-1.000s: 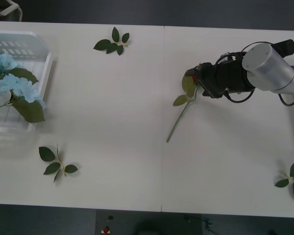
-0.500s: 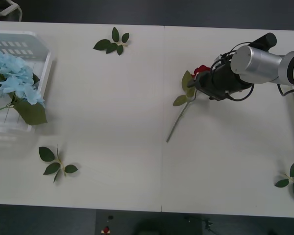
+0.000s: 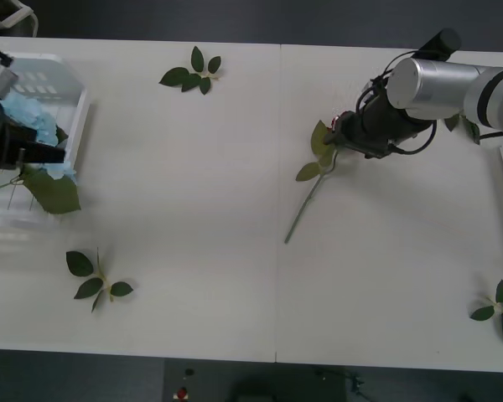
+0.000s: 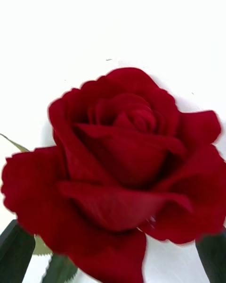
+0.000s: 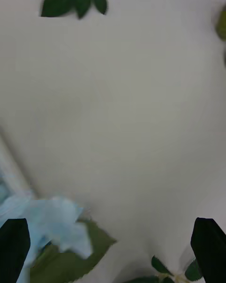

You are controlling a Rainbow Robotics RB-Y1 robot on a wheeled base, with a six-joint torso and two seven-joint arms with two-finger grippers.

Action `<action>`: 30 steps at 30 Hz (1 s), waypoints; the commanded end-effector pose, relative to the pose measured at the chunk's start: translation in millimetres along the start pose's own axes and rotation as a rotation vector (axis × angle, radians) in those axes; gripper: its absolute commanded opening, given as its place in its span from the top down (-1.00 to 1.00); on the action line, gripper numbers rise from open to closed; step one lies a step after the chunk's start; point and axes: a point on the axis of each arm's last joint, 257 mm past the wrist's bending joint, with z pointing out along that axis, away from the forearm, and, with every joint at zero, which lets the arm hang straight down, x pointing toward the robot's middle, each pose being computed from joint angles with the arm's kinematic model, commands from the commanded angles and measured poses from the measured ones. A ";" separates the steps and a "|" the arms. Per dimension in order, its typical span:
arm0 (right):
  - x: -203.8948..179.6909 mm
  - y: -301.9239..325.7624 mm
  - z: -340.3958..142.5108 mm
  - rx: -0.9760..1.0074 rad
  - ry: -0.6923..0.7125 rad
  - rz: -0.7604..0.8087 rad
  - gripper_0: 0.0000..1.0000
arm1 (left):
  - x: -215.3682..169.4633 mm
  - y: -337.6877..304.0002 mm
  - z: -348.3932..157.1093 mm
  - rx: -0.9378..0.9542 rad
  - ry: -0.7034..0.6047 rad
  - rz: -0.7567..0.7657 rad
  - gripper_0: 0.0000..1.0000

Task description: Put the red flowers into the right box and the blue flowers into the left box

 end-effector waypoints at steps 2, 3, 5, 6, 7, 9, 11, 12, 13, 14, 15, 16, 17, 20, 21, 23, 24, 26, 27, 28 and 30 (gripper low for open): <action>-3.4 18.4 5.3 0.015 -0.005 0.090 -1.00 | -52.5 -44.9 33.9 0.096 -0.108 0.096 -1.00; -2.1 20.6 7.7 0.018 -0.005 0.110 -1.00 | -56.3 -55.0 42.0 0.123 -0.126 0.100 -1.00; -0.1 26.4 11.1 0.018 -0.005 0.148 -1.00 | -65.5 -74.7 55.6 0.170 -0.178 0.150 -1.00; -0.2 29.0 11.9 0.018 -0.007 0.166 -1.00 | -68.5 -82.5 62.3 0.188 -0.202 0.175 -1.00; 0.0 30.1 12.5 0.018 -0.008 0.178 -1.00 | -69.5 -86.1 65.1 0.197 -0.213 0.193 -1.00; -0.8 34.0 14.3 0.015 -0.017 0.220 -1.00 | -72.4 -95.5 71.6 0.228 -0.265 0.254 -1.00; -2.3 34.4 15.8 0.017 -0.027 0.247 -1.00 | -76.0 -104.0 73.6 0.258 -0.293 0.298 -1.00; -4.5 35.8 16.3 0.014 -0.038 0.265 -1.00 | -75.8 -110.4 72.9 0.284 -0.304 0.312 -1.00; -5.4 36.2 16.6 0.015 -0.042 0.271 -1.00 | -75.5 -114.0 71.9 0.301 -0.308 0.305 -1.00; -8.1 35.8 16.5 0.016 -0.052 0.282 -1.00 | -74.7 -124.5 70.5 0.344 -0.313 0.291 -1.00; -9.6 35.7 16.8 0.018 -0.059 0.287 -1.00 | -73.6 -135.3 67.8 0.389 -0.318 0.275 -1.00; -9.7 35.7 17.0 0.020 -0.060 0.286 -1.00 | -73.3 -140.3 65.7 0.412 -0.322 0.265 -1.00; -11.3 35.7 16.6 0.024 -0.064 0.283 -1.00 | -72.9 -150.9 60.9 0.460 -0.332 0.240 -1.00; -12.3 33.3 17.3 0.034 -0.071 0.279 -0.94 | -73.6 -170.2 49.5 0.556 -0.353 0.180 -1.00; -11.7 33.2 17.7 0.037 -0.071 0.276 -0.72 | -73.9 -179.3 44.6 0.596 -0.361 0.160 -1.00; -9.8 31.9 18.0 0.045 -0.066 0.274 -0.34 | -73.7 -192.4 35.6 0.650 -0.364 0.144 -1.00; -8.9 31.6 18.4 0.049 -0.064 0.270 -0.09 | -72.8 -200.7 29.0 0.680 -0.359 0.141 -1.00; -9.0 29.6 18.4 0.056 -0.066 0.267 0.22 | -71.2 -213.4 19.5 0.718 -0.350 0.149 -1.00; -7.3 30.0 19.6 0.058 -0.064 0.265 0.56 | -71.8 -219.9 13.3 0.734 -0.349 0.155 -1.00; -6.8 29.9 20.0 0.061 -0.064 0.261 0.74 | -73.0 -222.8 9.7 0.739 -0.350 0.163 -1.00; -6.4 27.0 20.6 0.072 -0.066 0.253 1.00 | -74.0 -235.8 0.5 0.739 -0.351 0.198 -1.00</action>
